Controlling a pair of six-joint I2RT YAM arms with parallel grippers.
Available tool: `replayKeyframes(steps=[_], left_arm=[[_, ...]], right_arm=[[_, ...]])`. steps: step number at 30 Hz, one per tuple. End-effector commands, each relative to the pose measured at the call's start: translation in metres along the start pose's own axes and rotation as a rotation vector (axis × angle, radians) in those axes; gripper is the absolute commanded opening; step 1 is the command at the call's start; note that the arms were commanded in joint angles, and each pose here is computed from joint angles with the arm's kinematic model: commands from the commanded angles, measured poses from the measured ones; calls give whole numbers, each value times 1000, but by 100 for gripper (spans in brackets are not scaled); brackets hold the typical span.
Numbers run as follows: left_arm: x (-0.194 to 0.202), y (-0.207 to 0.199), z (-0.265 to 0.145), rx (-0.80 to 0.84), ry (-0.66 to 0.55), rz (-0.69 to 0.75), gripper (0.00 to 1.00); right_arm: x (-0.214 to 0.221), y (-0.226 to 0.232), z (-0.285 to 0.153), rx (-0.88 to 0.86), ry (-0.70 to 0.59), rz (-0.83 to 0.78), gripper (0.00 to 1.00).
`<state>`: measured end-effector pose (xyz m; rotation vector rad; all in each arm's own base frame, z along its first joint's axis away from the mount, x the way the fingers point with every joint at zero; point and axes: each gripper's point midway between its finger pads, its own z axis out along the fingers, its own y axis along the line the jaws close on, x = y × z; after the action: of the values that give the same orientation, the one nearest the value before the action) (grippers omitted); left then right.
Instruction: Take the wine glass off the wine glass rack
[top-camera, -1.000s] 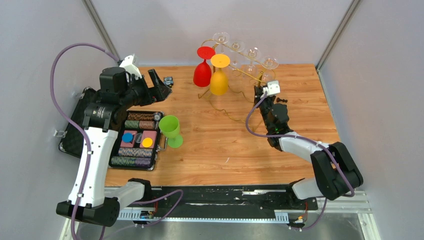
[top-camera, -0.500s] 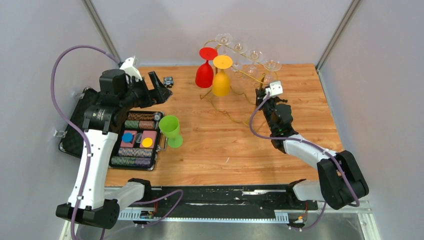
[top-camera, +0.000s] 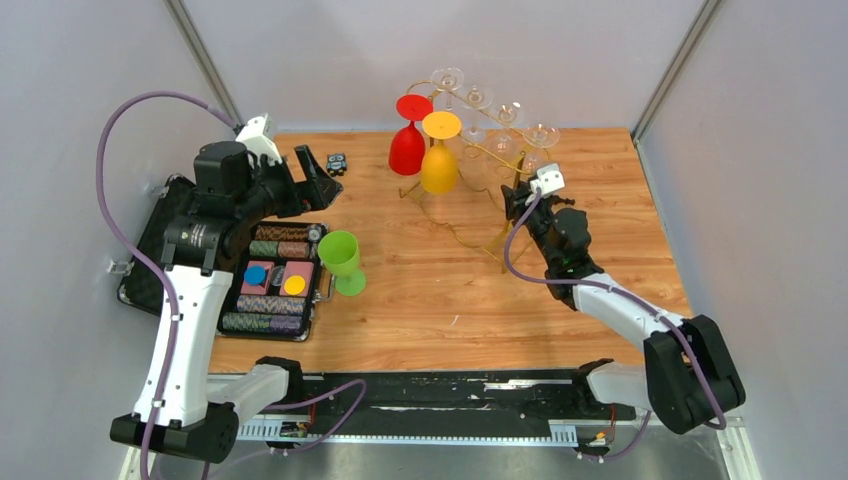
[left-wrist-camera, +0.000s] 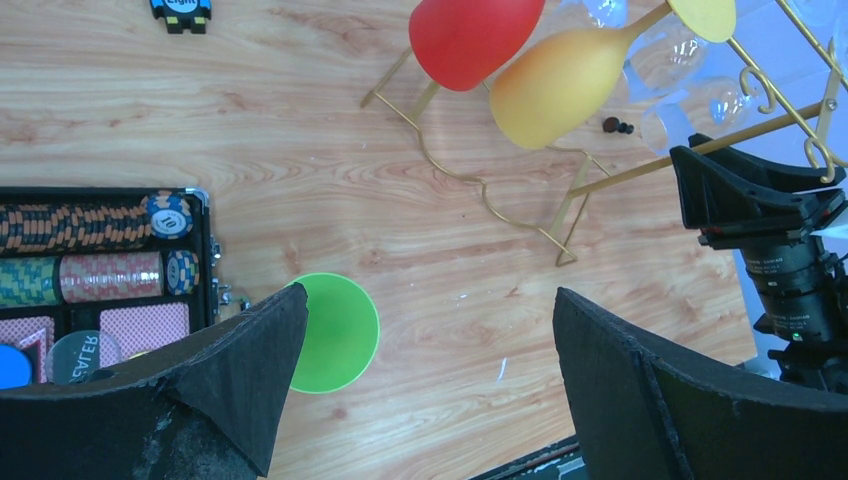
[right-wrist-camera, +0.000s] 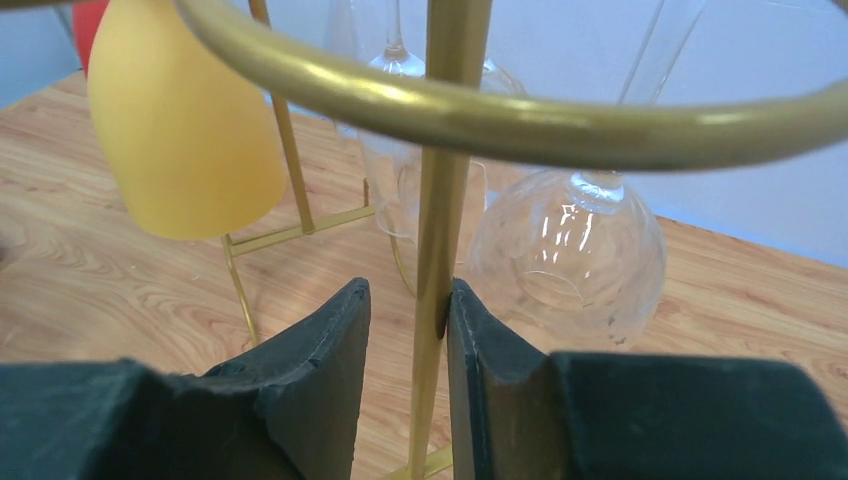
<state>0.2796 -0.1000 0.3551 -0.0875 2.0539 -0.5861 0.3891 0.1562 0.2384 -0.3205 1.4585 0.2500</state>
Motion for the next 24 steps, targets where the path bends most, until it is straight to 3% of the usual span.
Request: replayKeyframes(steps=[1, 15, 24], left_arm=[[-9, -3, -10, 11, -39, 29, 100], [-9, -7, -16, 23, -41, 23, 100], [-6, -7, -22, 16, -40, 28, 100]], right_arm=[[-15, 25, -9, -114, -45, 40, 32], [-15, 69, -25, -192, -46, 64, 33], [-16, 101, -16, -144, -36, 81, 41]])
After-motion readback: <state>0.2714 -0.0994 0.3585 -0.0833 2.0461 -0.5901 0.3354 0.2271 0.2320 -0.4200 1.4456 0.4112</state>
